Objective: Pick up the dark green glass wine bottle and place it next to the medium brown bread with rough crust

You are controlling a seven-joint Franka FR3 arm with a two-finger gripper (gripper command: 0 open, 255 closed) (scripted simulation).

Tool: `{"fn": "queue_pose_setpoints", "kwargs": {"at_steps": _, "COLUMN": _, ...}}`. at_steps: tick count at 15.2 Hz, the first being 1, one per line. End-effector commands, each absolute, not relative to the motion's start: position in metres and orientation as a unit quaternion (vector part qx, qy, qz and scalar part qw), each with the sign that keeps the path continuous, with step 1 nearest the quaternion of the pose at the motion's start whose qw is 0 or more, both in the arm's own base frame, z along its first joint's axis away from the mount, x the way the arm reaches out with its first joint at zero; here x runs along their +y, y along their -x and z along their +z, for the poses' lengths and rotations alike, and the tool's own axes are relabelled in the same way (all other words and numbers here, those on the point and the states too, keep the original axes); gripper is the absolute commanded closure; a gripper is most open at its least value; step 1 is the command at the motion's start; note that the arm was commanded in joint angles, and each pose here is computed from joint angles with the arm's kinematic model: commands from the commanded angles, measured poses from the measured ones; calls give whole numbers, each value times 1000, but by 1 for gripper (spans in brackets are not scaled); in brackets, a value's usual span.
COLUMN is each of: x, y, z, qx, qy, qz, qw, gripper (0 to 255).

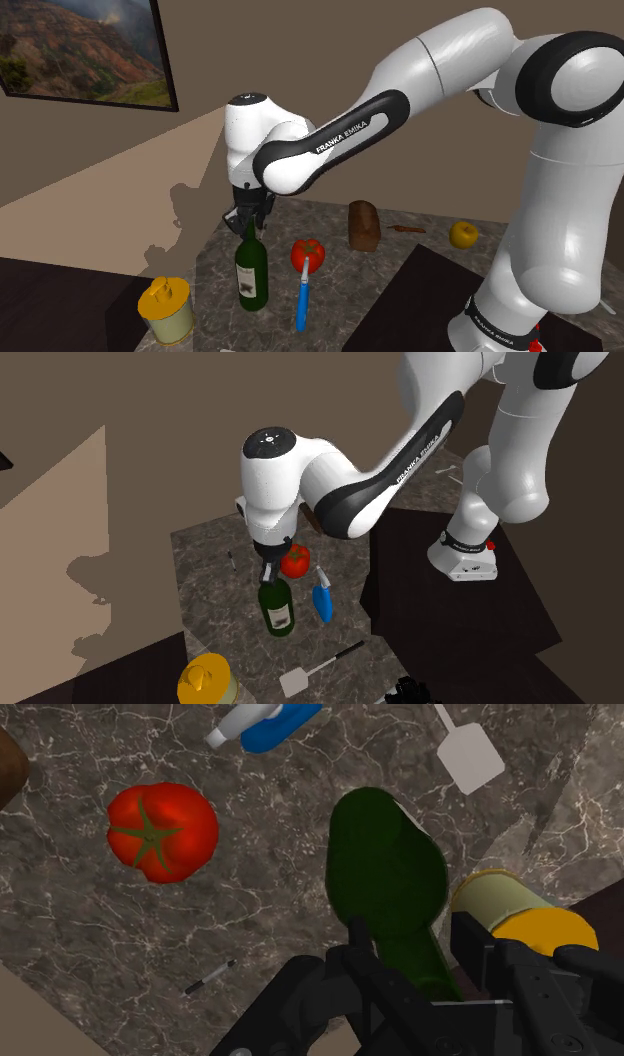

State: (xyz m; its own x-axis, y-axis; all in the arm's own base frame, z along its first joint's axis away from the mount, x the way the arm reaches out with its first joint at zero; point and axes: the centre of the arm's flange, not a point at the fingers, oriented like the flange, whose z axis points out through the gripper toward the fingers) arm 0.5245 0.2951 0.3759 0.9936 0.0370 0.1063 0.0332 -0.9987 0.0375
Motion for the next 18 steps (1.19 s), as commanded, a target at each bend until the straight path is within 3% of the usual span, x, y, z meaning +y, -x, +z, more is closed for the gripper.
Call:
{"fn": "queue_pose_setpoints", "kwargs": {"at_steps": 1, "x": 295, "y": -525, "z": 387, "qx": 18, "qy": -998, "qz": 54, "qw": 18, "gripper": 255}}
{"fn": "queue_pose_setpoints", "kwargs": {"at_steps": 18, "x": 295, "y": -525, "z": 477, "qx": 18, "qy": -998, "qz": 54, "qw": 18, "gripper": 255}}
